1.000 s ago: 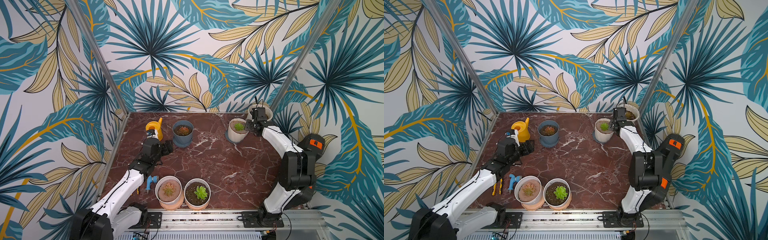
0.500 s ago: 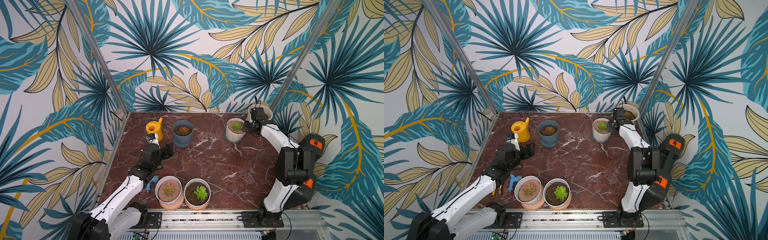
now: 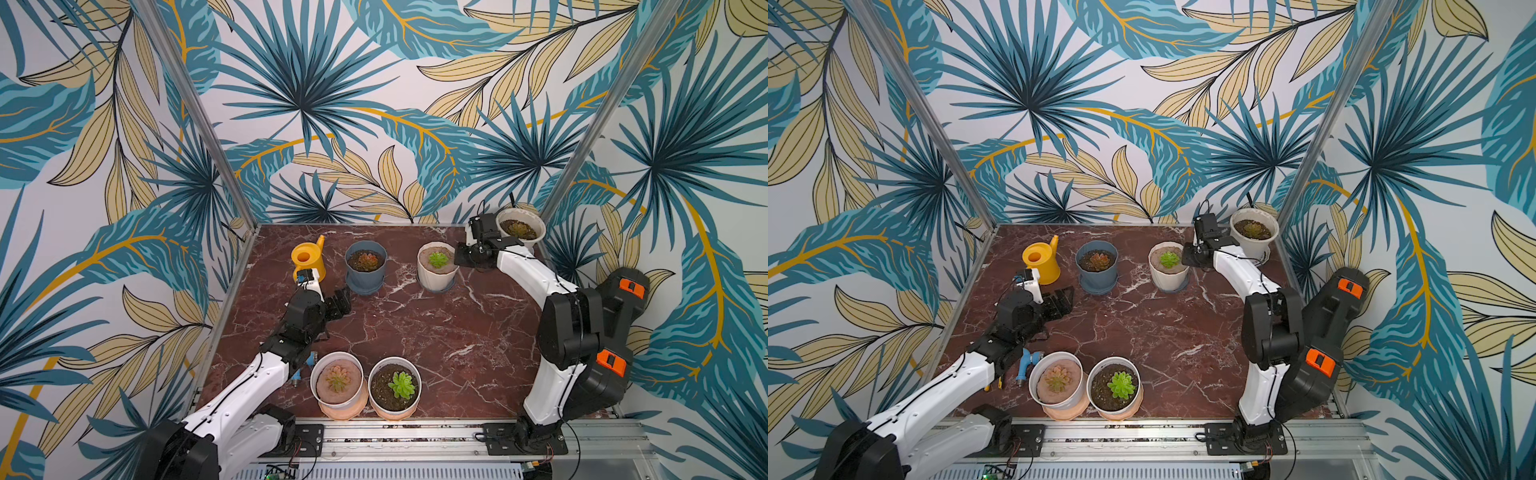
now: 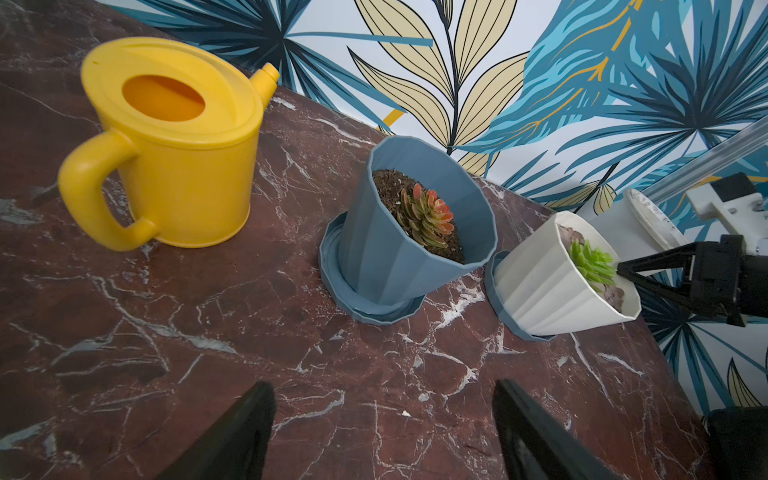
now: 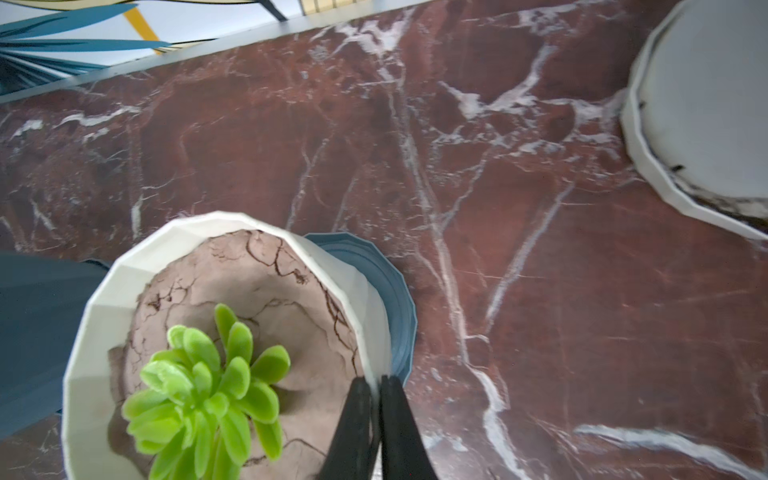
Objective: Water the succulent around the soil edge
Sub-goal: Move the pot to the center of the board.
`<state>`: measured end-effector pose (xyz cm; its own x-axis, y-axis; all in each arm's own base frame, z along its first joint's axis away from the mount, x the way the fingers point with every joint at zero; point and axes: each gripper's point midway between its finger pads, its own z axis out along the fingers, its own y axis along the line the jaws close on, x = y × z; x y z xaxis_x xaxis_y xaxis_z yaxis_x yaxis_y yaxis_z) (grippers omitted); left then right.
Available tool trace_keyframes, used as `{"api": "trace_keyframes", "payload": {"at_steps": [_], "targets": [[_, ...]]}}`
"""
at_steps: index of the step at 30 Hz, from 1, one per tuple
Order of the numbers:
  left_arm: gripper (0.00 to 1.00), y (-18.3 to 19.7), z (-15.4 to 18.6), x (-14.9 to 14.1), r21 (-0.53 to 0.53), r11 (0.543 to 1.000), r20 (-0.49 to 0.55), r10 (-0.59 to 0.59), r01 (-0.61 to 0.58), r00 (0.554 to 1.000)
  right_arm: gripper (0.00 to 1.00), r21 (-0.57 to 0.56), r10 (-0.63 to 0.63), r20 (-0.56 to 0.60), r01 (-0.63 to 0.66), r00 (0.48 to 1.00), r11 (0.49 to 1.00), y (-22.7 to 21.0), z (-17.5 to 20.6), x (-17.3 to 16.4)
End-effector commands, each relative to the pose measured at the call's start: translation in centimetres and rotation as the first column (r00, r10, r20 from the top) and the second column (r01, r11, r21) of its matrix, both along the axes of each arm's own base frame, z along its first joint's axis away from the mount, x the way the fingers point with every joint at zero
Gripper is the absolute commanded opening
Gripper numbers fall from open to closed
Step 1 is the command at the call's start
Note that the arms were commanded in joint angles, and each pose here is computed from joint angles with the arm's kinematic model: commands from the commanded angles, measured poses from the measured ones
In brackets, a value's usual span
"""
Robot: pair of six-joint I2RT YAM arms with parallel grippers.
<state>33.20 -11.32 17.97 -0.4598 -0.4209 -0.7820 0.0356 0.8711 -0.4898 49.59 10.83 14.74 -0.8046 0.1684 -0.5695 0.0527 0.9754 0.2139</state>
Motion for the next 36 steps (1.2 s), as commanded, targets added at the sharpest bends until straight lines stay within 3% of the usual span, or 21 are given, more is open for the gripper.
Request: {"api": "trace_keyframes", "payload": {"at_steps": [1, 5, 11, 13, 16, 20, 28, 33, 36], "targets": [[0.87, -0.2, -0.1, -0.2, -0.004, 1.000, 0.010, -0.009, 0.009, 1.000, 0.12, 0.068, 0.034, 0.035, -0.036, 0.999, 0.997, 3.1, 1.7, 0.8], [0.87, -0.1, 0.1, -0.3, 0.003, 1.000, 0.015, -0.008, 0.008, 1.000, 0.28, 0.097, 0.024, 0.050, -0.029, 0.998, 0.995, 4.4, 2.7, 1.6], [0.86, -0.5, 0.6, -0.6, 0.003, 1.000, 0.028, -0.022, 0.022, 0.999, 0.42, -0.076, -0.178, 0.197, 0.196, 0.964, 0.978, -2.5, 7.4, 2.4], [0.86, -0.9, 0.9, -0.7, 0.004, 0.999, 0.033, -0.034, 0.034, 0.999, 0.48, -0.126, -0.290, 0.248, 0.327, 0.924, 0.936, -6.4, 8.9, 2.4], [0.86, -1.5, 1.1, -0.9, 0.005, 0.999, 0.039, -0.052, 0.052, 0.998, 0.55, -0.190, -0.447, 0.341, 0.526, 0.827, 0.829, -12.4, 11.1, 2.1], [0.86, -2.2, 1.3, -1.1, 0.015, 0.997, 0.040, -0.077, 0.077, 0.996, 0.58, -0.236, -0.559, 0.410, 0.676, 0.721, 0.698, -17.7, 12.8, 2.1], [0.86, -2.9, 2.0, -1.4, 0.024, 0.995, 0.047, -0.103, 0.102, 0.994, 0.58, -0.247, -0.735, 0.307, 0.796, 0.605, 0.552, -24.0, 10.0, 2.9], [0.86, -2.7, 2.3, -1.5, 0.028, 0.995, 0.058, -0.098, 0.096, 0.994, 0.58, -0.234, -0.821, 0.179, 0.834, 0.542, 0.499, -25.8, 6.7, 2.9], [0.86, -2.8, 2.3, -1.5, 0.032, 0.994, 0.056, -0.103, 0.101, 0.993, 0.58, -0.219, -0.840, 0.160, 0.849, 0.518, 0.482, -26.2, 5.9, 2.7]]}}
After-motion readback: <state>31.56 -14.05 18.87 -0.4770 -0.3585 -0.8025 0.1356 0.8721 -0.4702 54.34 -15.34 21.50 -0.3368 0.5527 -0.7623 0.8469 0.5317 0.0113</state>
